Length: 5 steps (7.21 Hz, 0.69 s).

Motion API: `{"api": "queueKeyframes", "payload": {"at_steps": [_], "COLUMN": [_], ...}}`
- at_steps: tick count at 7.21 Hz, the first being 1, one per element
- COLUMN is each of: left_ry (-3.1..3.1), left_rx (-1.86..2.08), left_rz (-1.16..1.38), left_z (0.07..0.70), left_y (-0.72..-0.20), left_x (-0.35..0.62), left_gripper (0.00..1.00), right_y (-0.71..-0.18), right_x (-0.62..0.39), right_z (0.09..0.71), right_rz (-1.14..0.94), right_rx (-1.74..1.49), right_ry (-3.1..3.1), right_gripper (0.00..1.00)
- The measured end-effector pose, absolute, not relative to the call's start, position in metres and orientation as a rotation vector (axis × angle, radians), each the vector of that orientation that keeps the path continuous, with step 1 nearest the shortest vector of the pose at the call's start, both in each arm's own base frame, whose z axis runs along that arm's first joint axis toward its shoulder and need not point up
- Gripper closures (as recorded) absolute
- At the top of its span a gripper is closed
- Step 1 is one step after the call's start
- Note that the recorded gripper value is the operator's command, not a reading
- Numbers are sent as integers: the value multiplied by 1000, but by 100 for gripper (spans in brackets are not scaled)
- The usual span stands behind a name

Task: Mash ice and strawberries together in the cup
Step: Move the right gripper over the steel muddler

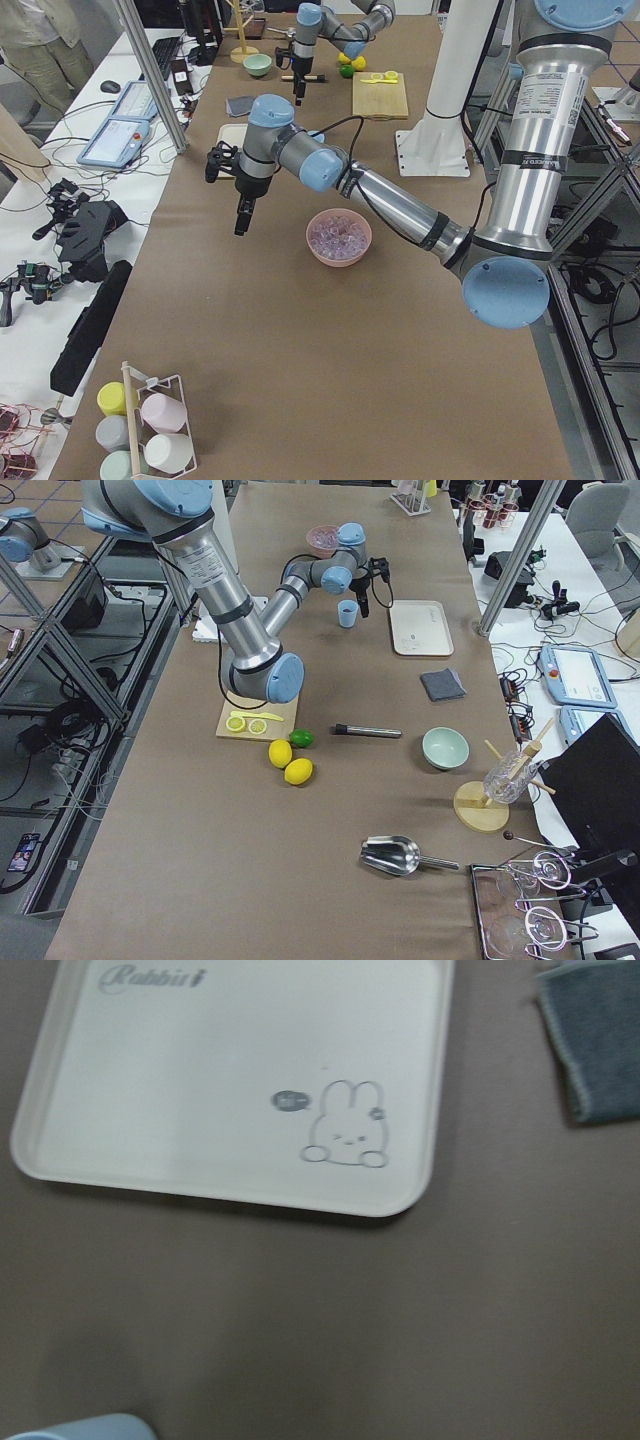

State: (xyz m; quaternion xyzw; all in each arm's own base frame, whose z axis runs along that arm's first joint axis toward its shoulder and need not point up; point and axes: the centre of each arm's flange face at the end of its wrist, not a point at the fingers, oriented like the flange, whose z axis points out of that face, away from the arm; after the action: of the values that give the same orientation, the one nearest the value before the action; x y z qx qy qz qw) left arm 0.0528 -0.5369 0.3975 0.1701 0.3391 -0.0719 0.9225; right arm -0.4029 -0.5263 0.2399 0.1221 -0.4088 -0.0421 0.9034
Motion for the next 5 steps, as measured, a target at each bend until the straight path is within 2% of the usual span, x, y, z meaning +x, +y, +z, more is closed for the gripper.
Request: {"api": "queueKeyframes", "payload": {"at_steps": [3,5], "left_ry": [676,677], "left_rx": [376,388], "left_rz": [-63,-51], "left_z": [399,394], "left_y": [-538,-541], "left_x": [52,55], "left_gripper": [2,2], "right_y": [-578,-593], "right_x": [-250,-223], "right_z": [404,483], "right_rz": [-100,-58], "right_rx": [131,71], "right_ry": [-734,-716], "right_gripper": [0,0]}}
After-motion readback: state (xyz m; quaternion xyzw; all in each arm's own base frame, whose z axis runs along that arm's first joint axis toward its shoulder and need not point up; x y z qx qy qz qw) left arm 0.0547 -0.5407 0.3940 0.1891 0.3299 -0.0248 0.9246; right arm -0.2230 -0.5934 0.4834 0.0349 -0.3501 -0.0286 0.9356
